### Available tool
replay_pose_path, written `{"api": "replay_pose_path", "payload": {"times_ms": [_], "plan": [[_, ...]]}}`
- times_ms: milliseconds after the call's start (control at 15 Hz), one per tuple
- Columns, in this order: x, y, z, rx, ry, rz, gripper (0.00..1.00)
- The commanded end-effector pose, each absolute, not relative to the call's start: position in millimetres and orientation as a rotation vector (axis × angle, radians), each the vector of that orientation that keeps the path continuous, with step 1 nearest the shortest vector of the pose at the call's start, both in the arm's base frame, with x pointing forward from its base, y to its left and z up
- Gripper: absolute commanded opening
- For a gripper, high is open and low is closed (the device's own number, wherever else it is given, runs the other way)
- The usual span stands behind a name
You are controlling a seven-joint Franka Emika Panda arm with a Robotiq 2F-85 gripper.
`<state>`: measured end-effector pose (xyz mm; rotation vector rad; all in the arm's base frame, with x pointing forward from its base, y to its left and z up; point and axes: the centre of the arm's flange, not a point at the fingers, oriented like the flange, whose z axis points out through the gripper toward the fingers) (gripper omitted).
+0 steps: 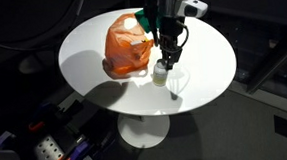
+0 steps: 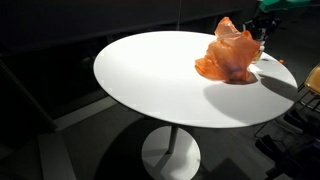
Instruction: Pick up the orange and white bottle from the table and put it in the plastic bag
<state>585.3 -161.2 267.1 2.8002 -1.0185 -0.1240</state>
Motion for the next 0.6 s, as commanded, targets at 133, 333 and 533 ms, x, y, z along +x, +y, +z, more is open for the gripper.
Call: {"api": "replay_pose_path", "payload": {"times_ms": [133, 333, 533], "plan": [[596.4, -163.7, 284.9, 2.800, -1.062, -0.106, 0.05], [596.6, -164.5, 290.8, 2.807, -1.070, -0.091, 0.00], [594.0, -163.6, 297.7, 2.815, -1.061, -0.092, 0.27]]}}
